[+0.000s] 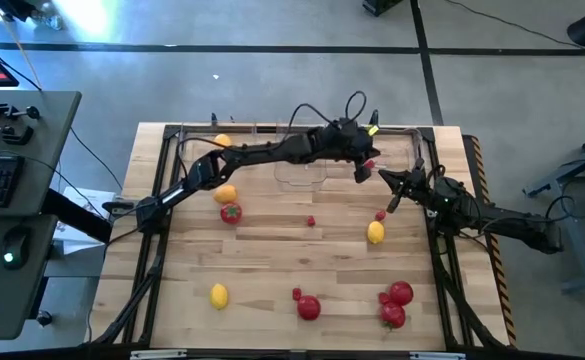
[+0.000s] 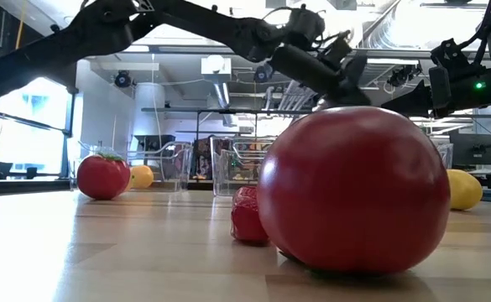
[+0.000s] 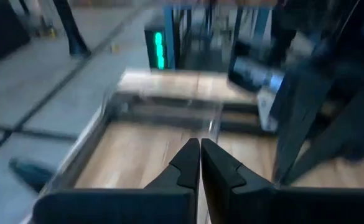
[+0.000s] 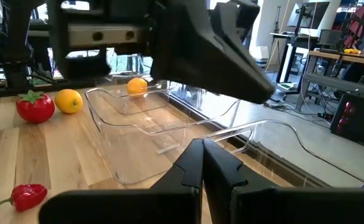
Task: Sort produce into baskets
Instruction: Put the tomato into the middle transparent bin
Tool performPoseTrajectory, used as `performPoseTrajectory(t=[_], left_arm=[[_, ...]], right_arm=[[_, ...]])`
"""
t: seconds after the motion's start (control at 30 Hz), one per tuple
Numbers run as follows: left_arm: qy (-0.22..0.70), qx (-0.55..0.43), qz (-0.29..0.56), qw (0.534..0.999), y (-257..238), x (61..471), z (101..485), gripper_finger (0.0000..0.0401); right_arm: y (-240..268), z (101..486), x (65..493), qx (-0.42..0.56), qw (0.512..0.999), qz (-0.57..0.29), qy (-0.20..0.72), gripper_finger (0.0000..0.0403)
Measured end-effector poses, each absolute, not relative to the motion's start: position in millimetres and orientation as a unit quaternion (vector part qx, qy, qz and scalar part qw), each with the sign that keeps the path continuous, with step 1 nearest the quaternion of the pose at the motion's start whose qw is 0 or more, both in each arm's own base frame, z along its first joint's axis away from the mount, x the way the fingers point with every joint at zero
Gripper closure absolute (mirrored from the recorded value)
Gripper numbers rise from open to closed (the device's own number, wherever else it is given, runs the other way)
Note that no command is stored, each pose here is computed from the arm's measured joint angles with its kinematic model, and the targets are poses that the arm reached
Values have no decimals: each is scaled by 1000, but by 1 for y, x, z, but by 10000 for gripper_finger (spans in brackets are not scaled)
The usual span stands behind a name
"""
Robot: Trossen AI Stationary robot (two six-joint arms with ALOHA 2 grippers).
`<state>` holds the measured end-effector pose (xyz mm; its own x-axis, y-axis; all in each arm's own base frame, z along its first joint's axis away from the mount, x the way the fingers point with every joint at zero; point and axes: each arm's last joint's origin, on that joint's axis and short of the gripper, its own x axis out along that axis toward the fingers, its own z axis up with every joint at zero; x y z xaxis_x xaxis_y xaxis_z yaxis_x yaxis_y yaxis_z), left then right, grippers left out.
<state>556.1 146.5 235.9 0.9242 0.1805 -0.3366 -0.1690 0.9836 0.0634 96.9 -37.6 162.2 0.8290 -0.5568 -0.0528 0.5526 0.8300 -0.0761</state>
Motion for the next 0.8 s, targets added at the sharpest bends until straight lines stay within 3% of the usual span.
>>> performPoseTrajectory(t=[0.2, 0.4, 0.8], left_arm=[[146, 14, 81, 986, 132, 558, 210, 401], [120, 45, 87, 988, 117, 545, 228, 401], [39, 55, 95, 993, 97, 469, 240, 401]], right_arm=[[-38, 162, 97, -29, 956, -290, 36, 403], [-38, 162, 97, -29, 956, -290, 36, 403], [-38, 162, 97, -29, 956, -290, 36, 403]])
